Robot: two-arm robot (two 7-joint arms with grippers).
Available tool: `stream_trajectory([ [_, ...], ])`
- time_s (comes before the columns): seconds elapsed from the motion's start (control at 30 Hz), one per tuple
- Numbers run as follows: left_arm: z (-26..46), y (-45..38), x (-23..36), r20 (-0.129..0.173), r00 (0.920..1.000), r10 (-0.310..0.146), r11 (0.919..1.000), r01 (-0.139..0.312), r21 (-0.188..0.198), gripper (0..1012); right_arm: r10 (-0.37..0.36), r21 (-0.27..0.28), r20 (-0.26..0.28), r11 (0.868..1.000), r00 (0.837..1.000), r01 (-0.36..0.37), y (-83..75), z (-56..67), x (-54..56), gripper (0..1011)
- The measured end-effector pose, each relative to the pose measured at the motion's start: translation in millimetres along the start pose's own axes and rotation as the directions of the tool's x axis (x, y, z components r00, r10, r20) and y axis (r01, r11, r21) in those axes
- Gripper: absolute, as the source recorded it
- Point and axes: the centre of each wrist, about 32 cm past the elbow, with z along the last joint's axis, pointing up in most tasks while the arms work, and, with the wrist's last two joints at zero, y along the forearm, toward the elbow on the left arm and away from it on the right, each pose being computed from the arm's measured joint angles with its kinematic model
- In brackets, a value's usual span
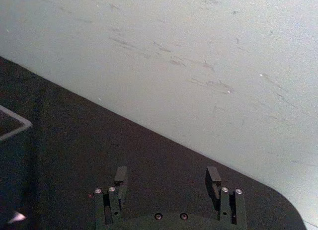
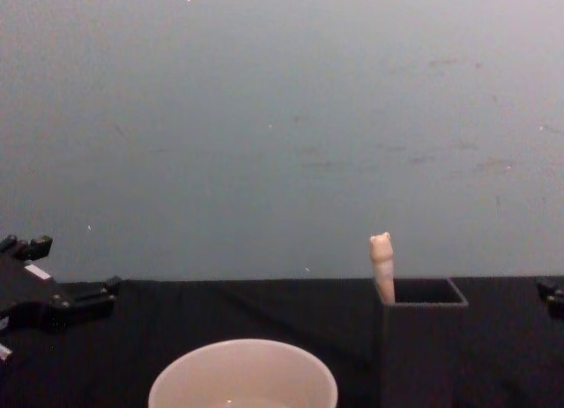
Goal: Pick up the stirring spoon with one hand, stir inside the cup, then place it back in its original position.
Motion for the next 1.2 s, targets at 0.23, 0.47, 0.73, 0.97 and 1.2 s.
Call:
stream_trajectory([
  [0.23, 0.0, 0.0, 0.0, 0.0, 1.0, 0.0, 1.0, 0.0, 0.0, 1001, 0.061, 0.019, -0.067, 0.998, 0.996, -0.06, -2.6, 21.8, 3.2, 1002],
  [0.47, 0.0, 0.0, 0.0, 0.0, 1.0, 0.0, 1.0, 0.0, 0.0, 1001, 0.141, 0.02, -0.154, 0.99, 0.978, -0.14, -4.9, 54.9, 3.9, 1000],
  [0.73, 0.0, 0.0, 0.0, 0.0, 1.0, 0.0, 1.0, 0.0, 0.0, 1001, 0.194, -0.014, -0.202, 0.98, 0.96, -0.201, -2.9, 80.9, -1.1, 1000],
  [0.97, 0.0, 0.0, 0.0, 0.0, 1.0, 0.0, 1.0, 0.0, 0.0, 1001, 0.267, -0.025, -0.227, 0.96, 0.937, -0.28, -1.2, 101.4, -11.3, 1000],
  [1.2, 0.0, 0.0, 0.0, 0.0, 1.0, 0.0, 1.0, 0.0, 0.0, 1001, 0.329, -0.042, -0.223, 0.937, 0.917, -0.347, 2.6, 110.7, -24.7, 1000],
])
